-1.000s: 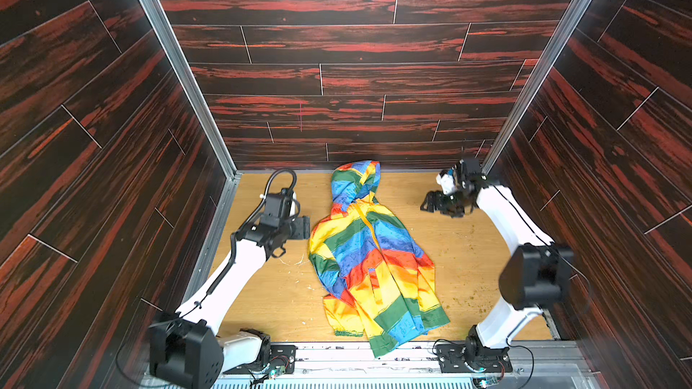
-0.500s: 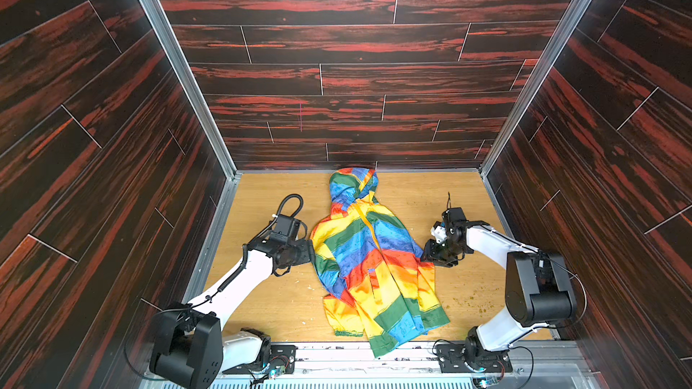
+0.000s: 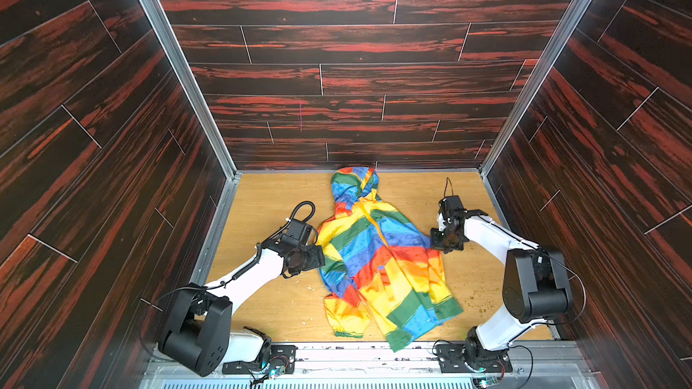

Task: Unzip the jacket
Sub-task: Flatten out the jacket at the center of the board.

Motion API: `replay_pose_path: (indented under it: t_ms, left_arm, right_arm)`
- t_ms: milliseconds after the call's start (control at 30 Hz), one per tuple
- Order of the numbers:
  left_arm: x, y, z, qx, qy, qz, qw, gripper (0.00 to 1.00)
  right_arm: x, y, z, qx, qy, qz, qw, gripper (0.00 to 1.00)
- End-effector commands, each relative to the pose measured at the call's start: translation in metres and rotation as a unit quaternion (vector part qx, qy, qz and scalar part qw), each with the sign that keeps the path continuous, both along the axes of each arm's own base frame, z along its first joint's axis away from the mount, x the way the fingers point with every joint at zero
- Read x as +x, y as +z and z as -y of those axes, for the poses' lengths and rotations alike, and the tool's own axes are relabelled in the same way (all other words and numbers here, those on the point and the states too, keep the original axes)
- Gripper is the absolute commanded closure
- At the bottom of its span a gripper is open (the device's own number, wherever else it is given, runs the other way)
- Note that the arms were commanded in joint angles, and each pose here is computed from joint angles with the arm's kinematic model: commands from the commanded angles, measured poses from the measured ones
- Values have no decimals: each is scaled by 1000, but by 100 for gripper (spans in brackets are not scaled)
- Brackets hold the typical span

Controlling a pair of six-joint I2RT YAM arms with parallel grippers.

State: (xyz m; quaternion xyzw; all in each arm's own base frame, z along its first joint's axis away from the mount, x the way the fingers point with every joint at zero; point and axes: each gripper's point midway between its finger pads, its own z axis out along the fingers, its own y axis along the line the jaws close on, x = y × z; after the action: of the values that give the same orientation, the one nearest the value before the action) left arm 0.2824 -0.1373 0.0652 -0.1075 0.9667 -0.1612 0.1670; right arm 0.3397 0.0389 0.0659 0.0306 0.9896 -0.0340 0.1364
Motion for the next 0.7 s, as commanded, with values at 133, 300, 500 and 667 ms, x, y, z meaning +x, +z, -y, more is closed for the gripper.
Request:
replay_pose_path:
  t_ms: [133,300,500,667]
  left_arm:
    - [33,17,4,22,8,24,999,27]
    - [38,22,11,0,33,2,999,22]
    - [1,13,54,-44,10,-68,997,20]
    - [-24,19,93,-53,-16,-74,996,18]
  right_arm:
    - [18,97,68,-338,49,89,936,100]
    - [33,91,61,-338,73,93,934,100]
    - [32,63,62,-253,43,50,965,100]
    - [22,57,78,-204,-17,18,979,48]
